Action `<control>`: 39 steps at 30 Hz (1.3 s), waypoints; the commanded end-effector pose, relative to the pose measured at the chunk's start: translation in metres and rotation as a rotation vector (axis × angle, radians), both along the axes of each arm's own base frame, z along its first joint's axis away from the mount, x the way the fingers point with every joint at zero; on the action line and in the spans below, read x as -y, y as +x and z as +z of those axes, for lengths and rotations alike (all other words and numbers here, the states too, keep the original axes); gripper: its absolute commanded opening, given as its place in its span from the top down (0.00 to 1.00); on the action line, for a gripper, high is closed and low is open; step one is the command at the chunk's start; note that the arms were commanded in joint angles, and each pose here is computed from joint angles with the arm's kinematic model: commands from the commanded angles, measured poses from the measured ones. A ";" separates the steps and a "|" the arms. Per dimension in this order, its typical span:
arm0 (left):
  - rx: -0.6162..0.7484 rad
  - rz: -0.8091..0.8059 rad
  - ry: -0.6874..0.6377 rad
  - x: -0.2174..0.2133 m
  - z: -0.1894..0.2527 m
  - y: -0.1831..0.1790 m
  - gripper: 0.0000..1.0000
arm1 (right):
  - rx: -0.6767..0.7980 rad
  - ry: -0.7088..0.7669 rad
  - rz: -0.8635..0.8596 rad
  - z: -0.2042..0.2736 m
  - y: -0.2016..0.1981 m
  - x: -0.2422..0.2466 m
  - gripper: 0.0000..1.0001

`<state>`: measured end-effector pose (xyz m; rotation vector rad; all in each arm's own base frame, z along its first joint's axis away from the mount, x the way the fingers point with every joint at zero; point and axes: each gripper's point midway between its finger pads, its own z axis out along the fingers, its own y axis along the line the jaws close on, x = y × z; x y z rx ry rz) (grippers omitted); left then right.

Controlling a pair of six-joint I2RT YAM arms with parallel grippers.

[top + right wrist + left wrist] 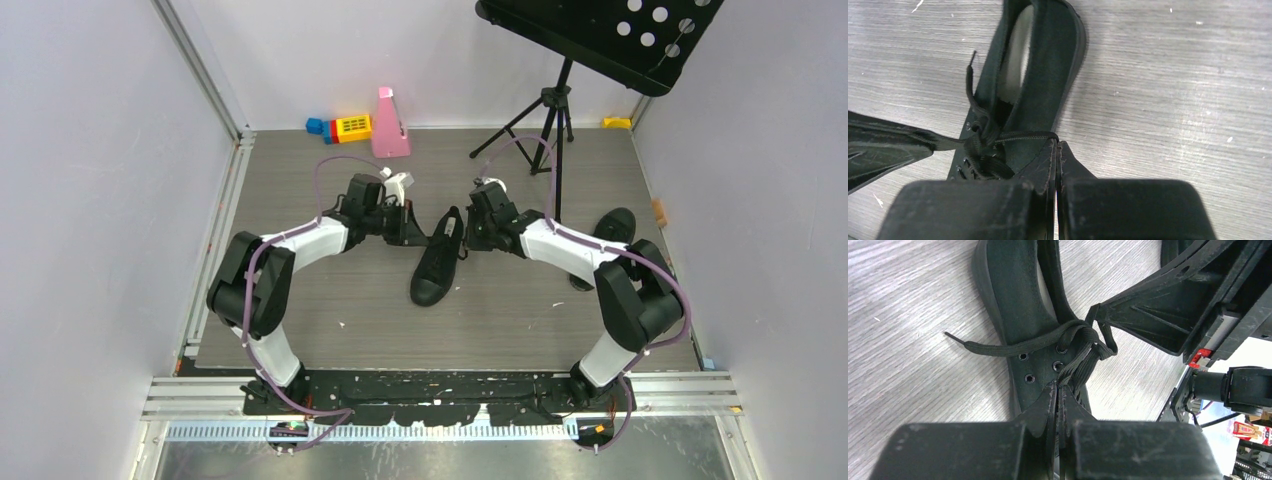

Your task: Tie the shoes

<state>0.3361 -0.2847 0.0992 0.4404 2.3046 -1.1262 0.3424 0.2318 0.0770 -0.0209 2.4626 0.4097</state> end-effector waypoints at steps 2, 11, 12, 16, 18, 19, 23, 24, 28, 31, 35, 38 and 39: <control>0.024 -0.003 -0.002 -0.003 0.010 -0.001 1.00 | 0.048 0.091 -0.163 0.015 0.008 0.003 1.00; -0.015 0.071 0.113 -0.020 -0.010 0.005 1.00 | 0.030 0.155 -0.383 -0.002 0.002 0.020 1.00; -0.018 0.077 0.121 -0.022 -0.013 0.006 1.00 | 0.029 0.158 -0.375 -0.002 0.002 0.018 1.00; -0.027 0.083 0.136 -0.024 -0.018 0.009 1.00 | 0.007 0.158 -0.321 -0.004 -0.003 0.009 1.00; -0.036 0.096 0.163 -0.027 -0.025 0.011 1.00 | -0.002 0.147 -0.307 -0.005 -0.006 0.008 1.00; -0.041 0.108 0.177 -0.029 -0.028 0.013 1.00 | -0.008 0.136 -0.323 -0.006 -0.008 0.011 1.00; -0.060 0.128 0.192 -0.034 -0.036 0.015 1.00 | -0.017 0.120 -0.389 -0.013 -0.016 0.025 1.00; -0.063 0.133 0.200 -0.035 -0.038 0.016 1.00 | -0.018 0.125 -0.406 -0.014 -0.018 0.027 1.00; -0.085 0.136 0.224 -0.037 -0.047 0.018 1.00 | -0.017 0.092 -0.462 -0.020 -0.024 0.036 1.00; -0.109 0.150 0.262 -0.041 -0.058 0.019 1.00 | -0.037 0.030 -0.523 -0.030 -0.028 0.048 1.00; -0.115 0.168 0.319 -0.047 -0.067 0.021 1.00 | -0.037 0.005 -0.533 -0.035 -0.028 0.049 1.00; -0.110 0.204 0.414 -0.057 -0.073 0.025 1.00 | -0.020 -0.051 -0.576 -0.034 -0.025 0.056 1.00; -0.116 0.212 0.441 -0.060 -0.076 0.024 1.00 | -0.022 -0.081 -0.589 -0.036 -0.025 0.059 1.00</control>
